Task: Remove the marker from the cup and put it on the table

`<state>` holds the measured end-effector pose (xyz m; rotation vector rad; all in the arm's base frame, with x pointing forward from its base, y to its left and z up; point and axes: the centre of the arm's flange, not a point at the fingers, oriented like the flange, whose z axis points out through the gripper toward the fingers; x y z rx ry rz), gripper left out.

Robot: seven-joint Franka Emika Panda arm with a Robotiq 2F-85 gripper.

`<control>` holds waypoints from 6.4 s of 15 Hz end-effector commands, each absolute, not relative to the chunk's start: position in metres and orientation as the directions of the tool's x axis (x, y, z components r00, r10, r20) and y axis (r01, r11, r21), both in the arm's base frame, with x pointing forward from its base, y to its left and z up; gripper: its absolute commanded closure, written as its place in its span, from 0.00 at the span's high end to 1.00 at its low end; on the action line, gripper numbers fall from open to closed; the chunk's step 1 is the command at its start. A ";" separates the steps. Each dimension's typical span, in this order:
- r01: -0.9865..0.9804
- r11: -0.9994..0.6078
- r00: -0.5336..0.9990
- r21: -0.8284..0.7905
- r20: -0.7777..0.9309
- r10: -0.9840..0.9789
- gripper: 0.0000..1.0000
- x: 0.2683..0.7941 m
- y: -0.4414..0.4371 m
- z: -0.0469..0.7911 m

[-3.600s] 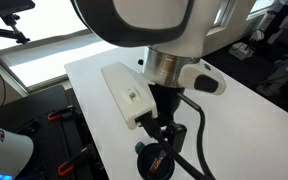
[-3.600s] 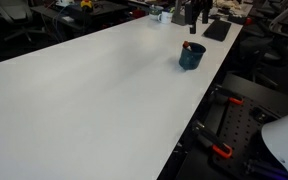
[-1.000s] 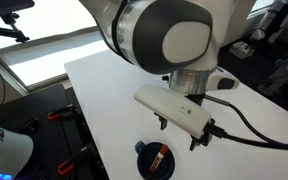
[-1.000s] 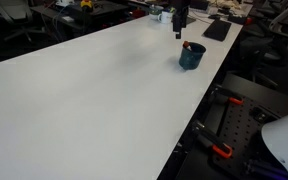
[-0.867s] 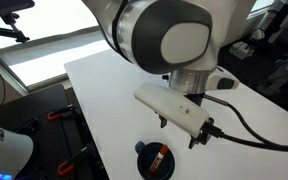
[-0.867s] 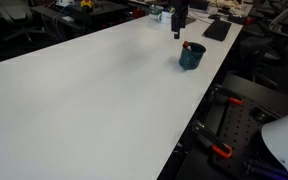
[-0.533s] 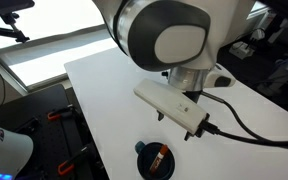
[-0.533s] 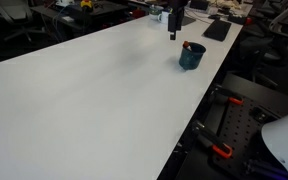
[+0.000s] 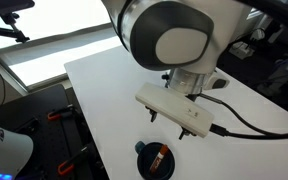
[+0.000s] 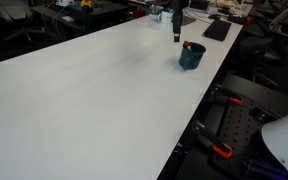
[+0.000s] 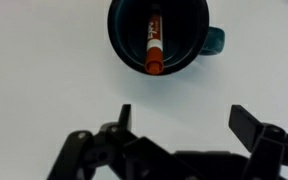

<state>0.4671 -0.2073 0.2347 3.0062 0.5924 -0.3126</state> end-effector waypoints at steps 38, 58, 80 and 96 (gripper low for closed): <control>0.265 -0.963 0.888 0.047 -0.402 0.225 0.21 0.453 -0.242 0.198; 0.254 -0.966 0.818 0.044 -0.542 0.190 0.06 0.474 -0.241 0.263; 0.280 -0.954 0.956 0.108 -0.121 0.267 0.06 0.561 -0.199 0.325; 0.241 -0.918 0.966 -0.315 -0.014 0.259 0.22 0.563 -0.210 0.254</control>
